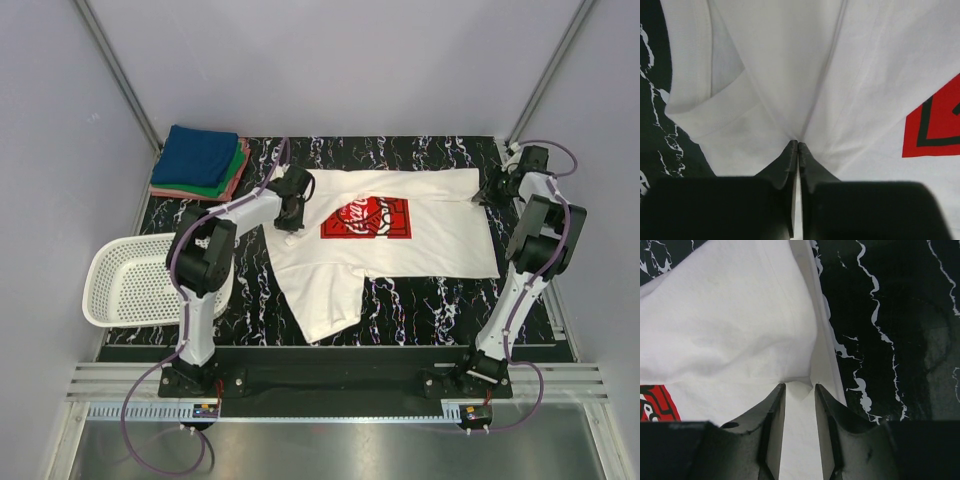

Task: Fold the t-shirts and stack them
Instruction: Fold the tshirt

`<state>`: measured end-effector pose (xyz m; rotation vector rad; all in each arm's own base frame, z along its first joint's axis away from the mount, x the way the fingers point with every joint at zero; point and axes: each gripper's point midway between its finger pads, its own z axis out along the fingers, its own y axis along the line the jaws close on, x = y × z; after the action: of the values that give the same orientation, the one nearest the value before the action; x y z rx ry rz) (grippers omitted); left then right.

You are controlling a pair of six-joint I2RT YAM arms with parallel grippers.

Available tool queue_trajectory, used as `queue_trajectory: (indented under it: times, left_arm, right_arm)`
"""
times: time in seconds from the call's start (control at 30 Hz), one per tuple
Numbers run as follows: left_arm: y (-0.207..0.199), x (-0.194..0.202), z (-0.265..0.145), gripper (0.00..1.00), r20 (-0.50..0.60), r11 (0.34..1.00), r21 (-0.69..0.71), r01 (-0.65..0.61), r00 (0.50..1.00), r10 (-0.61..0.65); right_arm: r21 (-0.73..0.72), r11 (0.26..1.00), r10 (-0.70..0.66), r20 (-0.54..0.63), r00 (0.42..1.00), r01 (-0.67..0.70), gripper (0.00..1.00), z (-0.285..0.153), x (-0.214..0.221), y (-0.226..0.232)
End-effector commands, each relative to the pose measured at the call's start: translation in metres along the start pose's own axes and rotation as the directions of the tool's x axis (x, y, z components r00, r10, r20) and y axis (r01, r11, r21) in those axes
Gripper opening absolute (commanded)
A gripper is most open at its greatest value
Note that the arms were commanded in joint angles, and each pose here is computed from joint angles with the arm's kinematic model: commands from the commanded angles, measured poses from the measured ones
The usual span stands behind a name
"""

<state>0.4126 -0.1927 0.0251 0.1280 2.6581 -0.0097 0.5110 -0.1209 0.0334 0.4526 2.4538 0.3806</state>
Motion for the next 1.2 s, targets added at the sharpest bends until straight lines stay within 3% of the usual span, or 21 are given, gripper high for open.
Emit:
queue_trajectory:
  times: [0.0,0.23,0.3,0.33,0.4,0.47,0.5,0.6,0.67,0.8,0.9,1.17]
  left_arm:
    - [0.005,-0.024,-0.003,0.0,0.049,0.999,-0.047,-0.008,0.999,0.01]
    - [0.005,-0.052,-0.04,0.0,0.122,0.998,-0.038,0.043,0.992,-0.038]
    - [0.001,-0.055,-0.044,0.0,0.124,0.999,-0.012,0.048,0.991,-0.046]
    - [0.0,-0.055,-0.045,0.0,0.122,0.999,-0.01,0.05,0.991,-0.048]
    - [0.0,-0.056,-0.045,0.0,0.122,0.999,-0.008,0.054,0.991,-0.053]
    - [0.0,-0.056,-0.044,0.0,0.12,0.998,-0.009,0.061,0.991,-0.06]
    - [0.0,-0.056,-0.044,0.0,0.12,0.998,-0.007,0.063,0.991,-0.061]
    - [-0.004,-0.057,-0.044,0.0,0.122,0.997,0.008,0.073,0.99,-0.074]
    - [-0.005,-0.058,-0.045,0.0,0.123,0.997,0.018,0.079,0.989,-0.081]
    - [-0.006,-0.059,-0.046,0.0,0.13,0.996,0.023,0.082,0.988,-0.084]
    - [-0.005,-0.059,-0.048,0.0,0.135,0.996,0.022,0.083,0.987,-0.085]
    - [-0.005,-0.059,-0.05,0.0,0.141,0.996,0.03,0.085,0.986,-0.089]
  right_arm:
    - [0.015,0.998,-0.062,0.072,0.995,0.061,0.36,-0.011,-0.024,-0.002]
    - [0.074,0.997,-0.027,0.125,0.992,0.018,0.25,-0.017,-0.04,-0.008]
    - [0.059,0.988,0.131,0.143,0.981,-0.14,0.26,-0.028,-0.057,0.002]
    - [0.078,0.97,0.224,0.085,0.971,-0.23,0.26,-0.033,-0.045,0.005]
    - [0.056,0.899,0.432,0.063,0.9,-0.435,0.33,-0.038,-0.047,0.019]
    - [0.003,0.844,0.535,0.052,0.843,-0.536,0.35,-0.047,-0.049,0.037]
    - [0.022,0.789,0.613,0.056,0.788,-0.614,0.36,-0.047,-0.046,0.038]
    - [0.116,0.703,0.689,0.131,0.712,-0.702,0.4,-0.055,-0.048,0.031]
    - [0.253,0.621,0.739,0.127,0.662,-0.742,0.4,-0.052,-0.026,0.014]
    - [0.355,0.514,0.801,0.126,0.585,-0.781,0.41,-0.054,-0.017,0.01]
    - [0.364,0.474,0.826,0.132,0.548,-0.802,0.41,-0.045,-0.012,0.01]
    - [0.379,0.444,0.84,0.14,0.524,-0.812,0.41,-0.026,-0.004,0.012]
